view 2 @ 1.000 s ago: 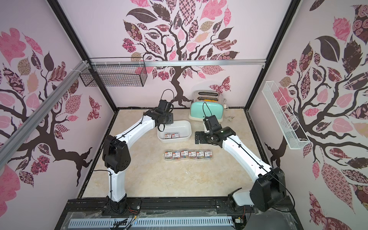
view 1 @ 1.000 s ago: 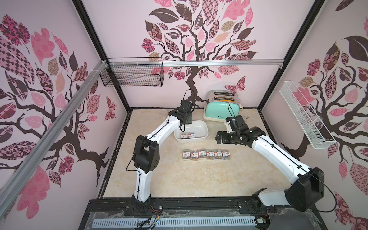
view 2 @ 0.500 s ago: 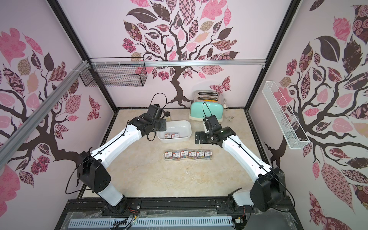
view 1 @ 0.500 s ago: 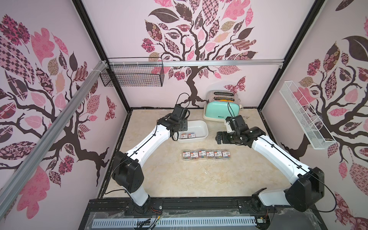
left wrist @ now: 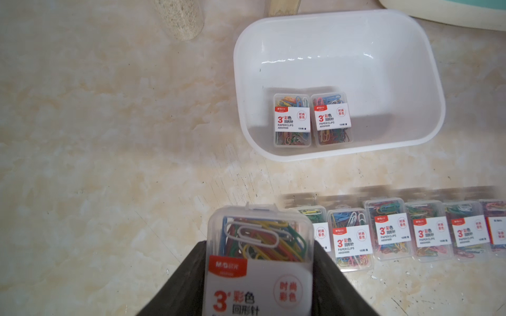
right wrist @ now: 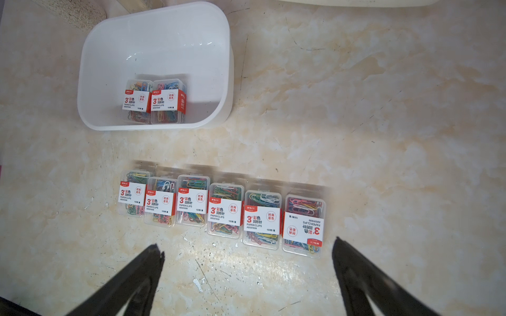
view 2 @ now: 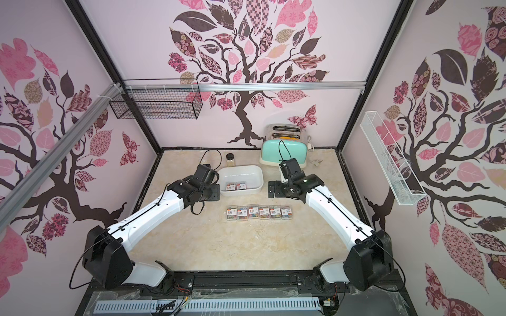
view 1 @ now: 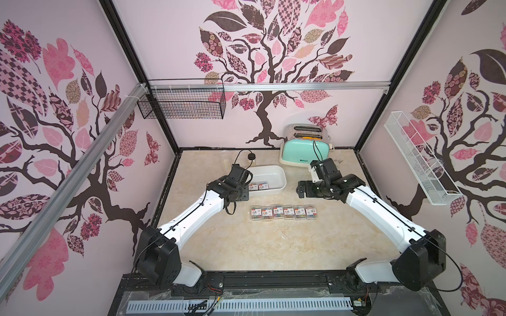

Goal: Take the paper clips out of the storage box
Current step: Place the boxed paper clips at the center of the board.

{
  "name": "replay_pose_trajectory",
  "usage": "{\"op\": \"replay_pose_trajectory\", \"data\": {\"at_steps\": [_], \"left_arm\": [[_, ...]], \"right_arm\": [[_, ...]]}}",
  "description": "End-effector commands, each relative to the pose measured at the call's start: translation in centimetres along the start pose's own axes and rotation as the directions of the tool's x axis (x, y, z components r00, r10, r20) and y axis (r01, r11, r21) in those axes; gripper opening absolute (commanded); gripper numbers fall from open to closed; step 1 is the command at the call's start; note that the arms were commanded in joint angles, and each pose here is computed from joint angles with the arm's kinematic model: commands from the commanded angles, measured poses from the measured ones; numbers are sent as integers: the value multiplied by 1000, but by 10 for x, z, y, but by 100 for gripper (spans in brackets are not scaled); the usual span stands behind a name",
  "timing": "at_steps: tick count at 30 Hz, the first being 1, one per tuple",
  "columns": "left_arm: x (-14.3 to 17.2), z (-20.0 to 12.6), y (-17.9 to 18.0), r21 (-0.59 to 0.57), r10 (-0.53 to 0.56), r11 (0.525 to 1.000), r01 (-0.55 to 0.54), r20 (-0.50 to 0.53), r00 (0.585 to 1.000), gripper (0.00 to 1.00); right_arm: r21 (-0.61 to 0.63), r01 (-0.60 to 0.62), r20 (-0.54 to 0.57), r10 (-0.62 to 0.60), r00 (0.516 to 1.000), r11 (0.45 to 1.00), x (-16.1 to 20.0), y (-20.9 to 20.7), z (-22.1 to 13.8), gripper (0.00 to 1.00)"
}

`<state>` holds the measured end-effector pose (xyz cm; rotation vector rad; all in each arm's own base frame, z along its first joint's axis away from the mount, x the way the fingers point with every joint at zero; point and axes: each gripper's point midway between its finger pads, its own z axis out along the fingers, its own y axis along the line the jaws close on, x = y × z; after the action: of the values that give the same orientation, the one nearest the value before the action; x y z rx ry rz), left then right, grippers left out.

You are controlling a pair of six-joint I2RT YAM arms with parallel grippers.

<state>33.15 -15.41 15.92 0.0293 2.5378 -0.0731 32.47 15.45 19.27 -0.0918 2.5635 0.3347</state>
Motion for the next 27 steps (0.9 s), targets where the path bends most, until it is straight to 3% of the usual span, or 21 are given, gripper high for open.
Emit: {"op": "replay_pose_trajectory", "data": {"at_steps": [1,16,27], "left_arm": [[7,0,-3,24,-27,999,27,9,1000,58],[61,60,0,-10,-53,999,52,-121,991,59],[80,90,-5,-18,-43,999,41,-173,984,60]], "right_arm": [[2,-14,22,14,1000,1000,-2,0,-8,100],[9,-22,22,22,1000,1000,1,-2,-11,100],[5,-21,21,21,1000,1000,3,-2,-11,100]]}}
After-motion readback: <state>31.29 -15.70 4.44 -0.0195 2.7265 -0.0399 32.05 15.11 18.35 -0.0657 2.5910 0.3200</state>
